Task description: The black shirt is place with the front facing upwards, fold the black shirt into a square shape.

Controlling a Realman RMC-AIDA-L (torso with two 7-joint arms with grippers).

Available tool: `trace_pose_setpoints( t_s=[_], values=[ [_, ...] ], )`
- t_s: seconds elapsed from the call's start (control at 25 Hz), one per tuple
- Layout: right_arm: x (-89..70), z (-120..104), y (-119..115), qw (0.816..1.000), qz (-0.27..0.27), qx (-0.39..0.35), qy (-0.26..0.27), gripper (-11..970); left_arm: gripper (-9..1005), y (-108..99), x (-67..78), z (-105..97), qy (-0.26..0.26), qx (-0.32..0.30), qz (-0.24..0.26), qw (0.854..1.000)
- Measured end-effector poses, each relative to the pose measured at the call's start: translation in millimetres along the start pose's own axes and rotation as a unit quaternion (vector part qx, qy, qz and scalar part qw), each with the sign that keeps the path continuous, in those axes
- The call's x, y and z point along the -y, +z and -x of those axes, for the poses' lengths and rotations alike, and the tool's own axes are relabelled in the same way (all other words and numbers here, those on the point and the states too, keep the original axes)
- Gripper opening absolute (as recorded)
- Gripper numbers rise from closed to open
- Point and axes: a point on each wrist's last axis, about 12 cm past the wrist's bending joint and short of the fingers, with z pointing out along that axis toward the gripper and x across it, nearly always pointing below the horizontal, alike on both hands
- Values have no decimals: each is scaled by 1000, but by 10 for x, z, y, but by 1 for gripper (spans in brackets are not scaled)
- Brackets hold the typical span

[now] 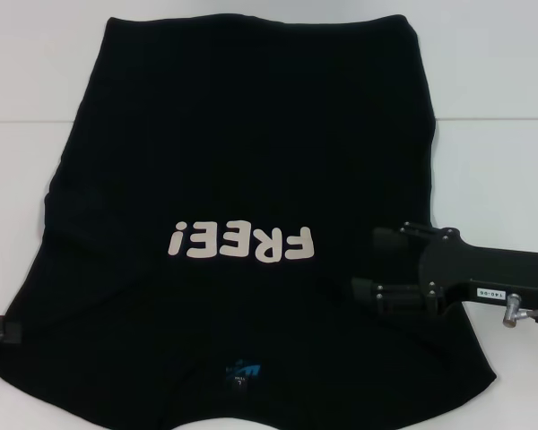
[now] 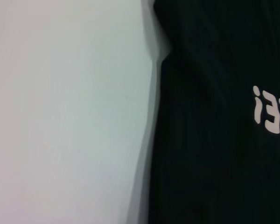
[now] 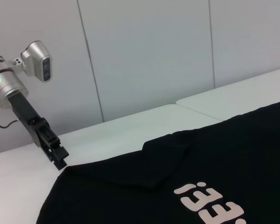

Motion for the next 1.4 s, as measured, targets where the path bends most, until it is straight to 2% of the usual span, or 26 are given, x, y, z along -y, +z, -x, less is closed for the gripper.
trace_pose_setpoints(
  t_s=[0.52,1.04,1.4],
  values=[
    [12,-2,-3,1000,-4,-2,-1,931,887,35,-28,22,-7,7,9,1000],
    [11,-2,-3,1000,-4,-2,-1,931,888,98,10,34,-7,4,2,1000],
    [7,-10,-4,1000,-4,-2,1,932,888,191,130,62,-1,-13,-25,1000]
  ],
)
